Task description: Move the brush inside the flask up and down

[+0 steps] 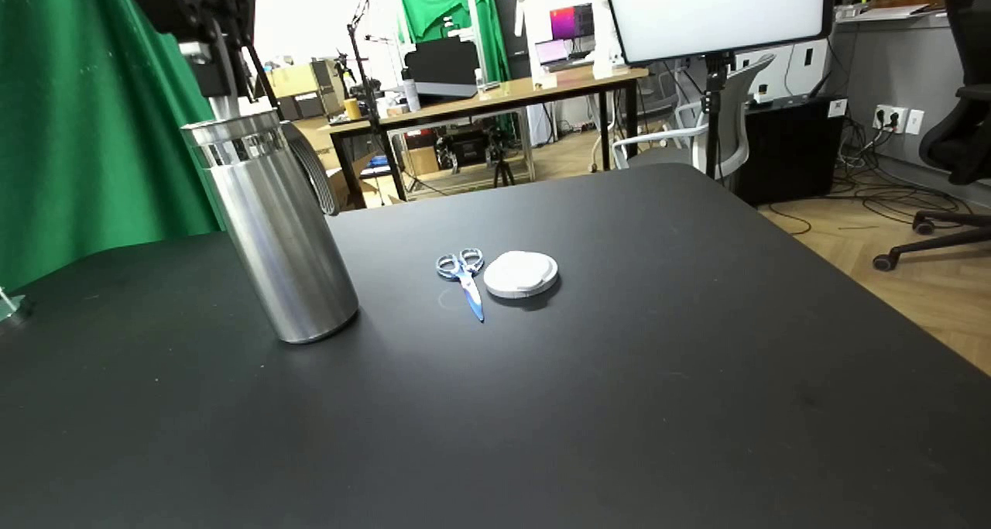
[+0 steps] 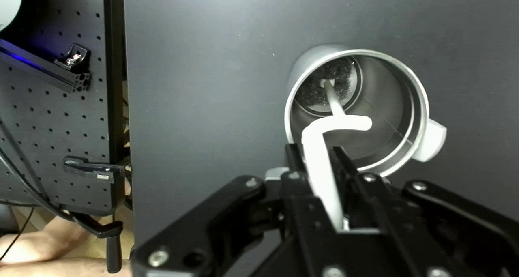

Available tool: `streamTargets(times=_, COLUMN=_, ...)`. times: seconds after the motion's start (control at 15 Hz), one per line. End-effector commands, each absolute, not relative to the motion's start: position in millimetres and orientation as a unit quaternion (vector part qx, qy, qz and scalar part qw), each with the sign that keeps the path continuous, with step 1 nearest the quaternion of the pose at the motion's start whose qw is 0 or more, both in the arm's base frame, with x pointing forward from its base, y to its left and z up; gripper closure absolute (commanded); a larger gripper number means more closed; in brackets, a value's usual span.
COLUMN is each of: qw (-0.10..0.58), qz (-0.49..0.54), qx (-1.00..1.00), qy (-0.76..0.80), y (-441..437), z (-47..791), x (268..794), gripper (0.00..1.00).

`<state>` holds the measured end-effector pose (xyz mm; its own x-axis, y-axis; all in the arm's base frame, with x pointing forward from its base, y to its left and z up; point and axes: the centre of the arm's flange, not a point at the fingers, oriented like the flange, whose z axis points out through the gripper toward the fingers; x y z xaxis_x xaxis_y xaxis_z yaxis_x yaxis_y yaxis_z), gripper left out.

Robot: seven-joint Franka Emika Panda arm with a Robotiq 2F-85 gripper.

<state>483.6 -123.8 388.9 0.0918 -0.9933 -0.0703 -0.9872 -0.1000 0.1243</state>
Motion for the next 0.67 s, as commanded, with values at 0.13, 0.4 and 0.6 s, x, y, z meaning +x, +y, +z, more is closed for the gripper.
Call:
streamTargets(times=0.13, qw=0.018, qz=-0.080, qx=0.739, qy=-0.669, y=-124.3, z=394.9, x=487.6, gripper=0.96)
streamTargets(times=0.4, qw=0.015, qz=-0.079, qx=0.753, qy=-0.653, y=-119.2, z=410.7, x=481.1, gripper=0.96)
streamTargets(times=0.6, qw=0.013, qz=-0.063, qx=0.761, qy=-0.646, y=-115.2, z=431.6, x=476.4, gripper=0.96)
